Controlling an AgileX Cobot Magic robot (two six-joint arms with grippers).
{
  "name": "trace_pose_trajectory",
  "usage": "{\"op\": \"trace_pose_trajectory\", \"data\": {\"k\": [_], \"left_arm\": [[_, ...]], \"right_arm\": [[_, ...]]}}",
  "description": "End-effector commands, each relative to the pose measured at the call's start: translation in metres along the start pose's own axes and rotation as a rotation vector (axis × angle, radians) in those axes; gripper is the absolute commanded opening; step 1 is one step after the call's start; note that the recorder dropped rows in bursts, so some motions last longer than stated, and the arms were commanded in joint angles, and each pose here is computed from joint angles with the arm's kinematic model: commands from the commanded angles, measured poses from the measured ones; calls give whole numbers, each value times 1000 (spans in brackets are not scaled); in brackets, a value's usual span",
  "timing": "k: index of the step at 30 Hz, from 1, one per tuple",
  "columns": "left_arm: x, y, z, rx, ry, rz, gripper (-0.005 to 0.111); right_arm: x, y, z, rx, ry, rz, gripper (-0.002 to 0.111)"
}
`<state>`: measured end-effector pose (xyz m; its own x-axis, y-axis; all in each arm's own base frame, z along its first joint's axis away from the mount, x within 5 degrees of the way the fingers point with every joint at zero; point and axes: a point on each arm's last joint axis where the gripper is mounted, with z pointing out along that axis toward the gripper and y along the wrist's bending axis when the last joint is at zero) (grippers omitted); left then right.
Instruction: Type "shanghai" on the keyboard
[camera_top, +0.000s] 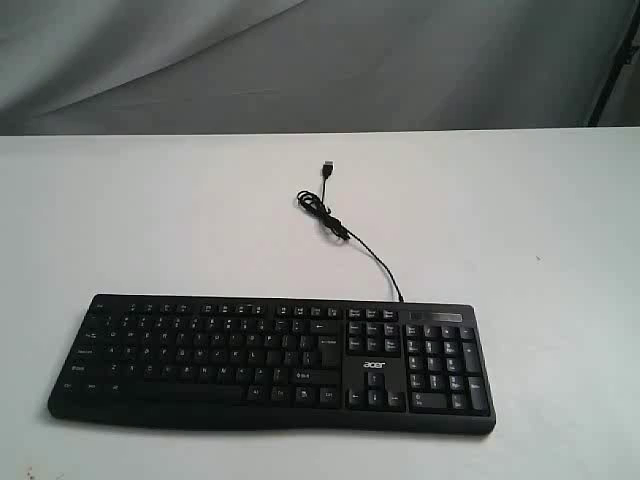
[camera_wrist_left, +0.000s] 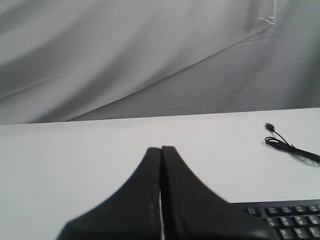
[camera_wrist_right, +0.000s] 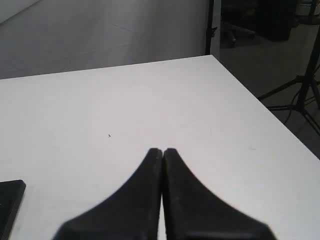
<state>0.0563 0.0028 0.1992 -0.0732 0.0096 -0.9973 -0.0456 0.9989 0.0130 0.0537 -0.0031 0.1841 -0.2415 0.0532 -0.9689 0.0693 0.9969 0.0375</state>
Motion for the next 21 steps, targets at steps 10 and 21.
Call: {"op": "trace_pose_trajectory", "data": {"k": [10, 21], "left_arm": [[0, 0, 0, 7, -7, -2, 0], [0, 0, 0, 7, -7, -2, 0]], "right_arm": [[0, -1, 0, 11, -7, -11, 0], [-37, 0, -8, -11, -430, 57, 0]]}}
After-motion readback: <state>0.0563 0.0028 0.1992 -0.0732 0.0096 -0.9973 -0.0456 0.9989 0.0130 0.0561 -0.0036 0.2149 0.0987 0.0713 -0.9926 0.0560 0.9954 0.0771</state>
